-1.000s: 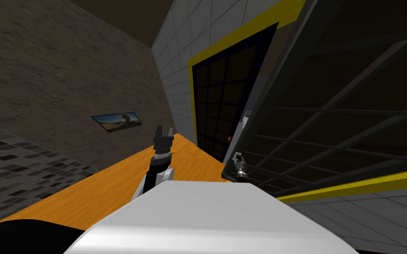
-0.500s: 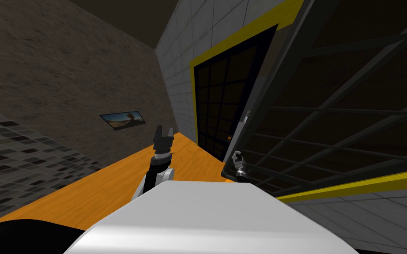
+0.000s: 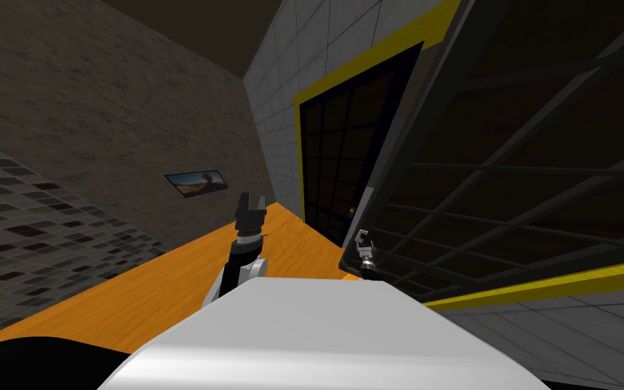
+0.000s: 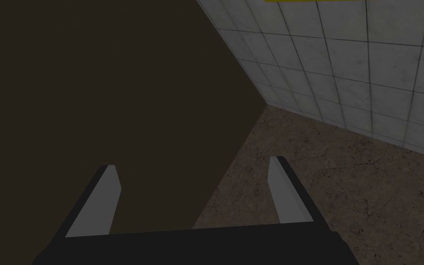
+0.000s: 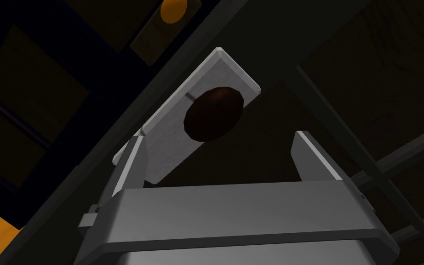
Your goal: Pull the door open
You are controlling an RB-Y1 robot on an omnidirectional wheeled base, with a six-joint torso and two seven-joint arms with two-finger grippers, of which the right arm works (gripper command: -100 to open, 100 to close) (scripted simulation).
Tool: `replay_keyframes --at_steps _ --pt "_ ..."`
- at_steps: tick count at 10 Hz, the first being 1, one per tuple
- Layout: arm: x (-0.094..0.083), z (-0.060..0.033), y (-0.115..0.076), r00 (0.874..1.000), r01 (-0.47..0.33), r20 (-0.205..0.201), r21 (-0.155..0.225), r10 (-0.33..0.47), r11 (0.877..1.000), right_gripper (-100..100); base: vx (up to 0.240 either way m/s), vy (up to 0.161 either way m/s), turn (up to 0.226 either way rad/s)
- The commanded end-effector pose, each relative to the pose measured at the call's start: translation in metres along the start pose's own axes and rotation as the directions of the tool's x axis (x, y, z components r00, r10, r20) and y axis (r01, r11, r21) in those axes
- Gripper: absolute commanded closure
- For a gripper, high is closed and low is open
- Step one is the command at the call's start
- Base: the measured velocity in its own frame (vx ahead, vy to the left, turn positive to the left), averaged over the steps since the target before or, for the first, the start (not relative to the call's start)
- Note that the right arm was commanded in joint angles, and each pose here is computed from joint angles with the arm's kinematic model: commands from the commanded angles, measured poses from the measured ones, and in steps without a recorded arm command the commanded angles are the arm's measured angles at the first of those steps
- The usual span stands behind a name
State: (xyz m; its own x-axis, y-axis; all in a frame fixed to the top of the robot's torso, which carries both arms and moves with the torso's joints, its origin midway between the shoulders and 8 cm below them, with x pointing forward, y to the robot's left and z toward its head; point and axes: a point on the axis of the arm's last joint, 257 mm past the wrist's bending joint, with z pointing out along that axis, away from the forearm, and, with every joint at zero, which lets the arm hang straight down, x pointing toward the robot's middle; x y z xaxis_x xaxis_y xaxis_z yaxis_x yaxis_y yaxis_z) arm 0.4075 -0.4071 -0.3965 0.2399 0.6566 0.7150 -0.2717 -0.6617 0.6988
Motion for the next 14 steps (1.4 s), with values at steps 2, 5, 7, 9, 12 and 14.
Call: replay_keyframes --at_steps 2,5,7,9,12,14 --pt "0.0021 0.0012 -0.0018 0.995 -0.095 0.004 -0.004 0.095 0.995 -100 -0.059 -0.017 0.038" --pt "0.0044 0.0029 -0.0041 0.981 -0.191 0.009 -0.009 0.191 0.981 -100 -0.063 -0.013 0.051" --pt "0.0054 0.0037 -0.0052 0.967 -0.254 0.011 -0.012 0.255 0.967 -100 -0.065 -0.02 0.034" --pt "0.0065 0.0045 -0.0064 0.951 -0.31 0.012 -0.015 0.31 0.951 -100 -0.048 -0.01 0.037" --pt "0.0084 0.0059 -0.0087 0.915 -0.404 0.015 -0.021 0.404 0.915 -100 -0.068 -0.016 0.045" --pt "0.0093 0.0065 -0.0098 0.892 -0.451 0.016 -0.023 0.452 0.892 -100 -0.073 -0.005 0.051"
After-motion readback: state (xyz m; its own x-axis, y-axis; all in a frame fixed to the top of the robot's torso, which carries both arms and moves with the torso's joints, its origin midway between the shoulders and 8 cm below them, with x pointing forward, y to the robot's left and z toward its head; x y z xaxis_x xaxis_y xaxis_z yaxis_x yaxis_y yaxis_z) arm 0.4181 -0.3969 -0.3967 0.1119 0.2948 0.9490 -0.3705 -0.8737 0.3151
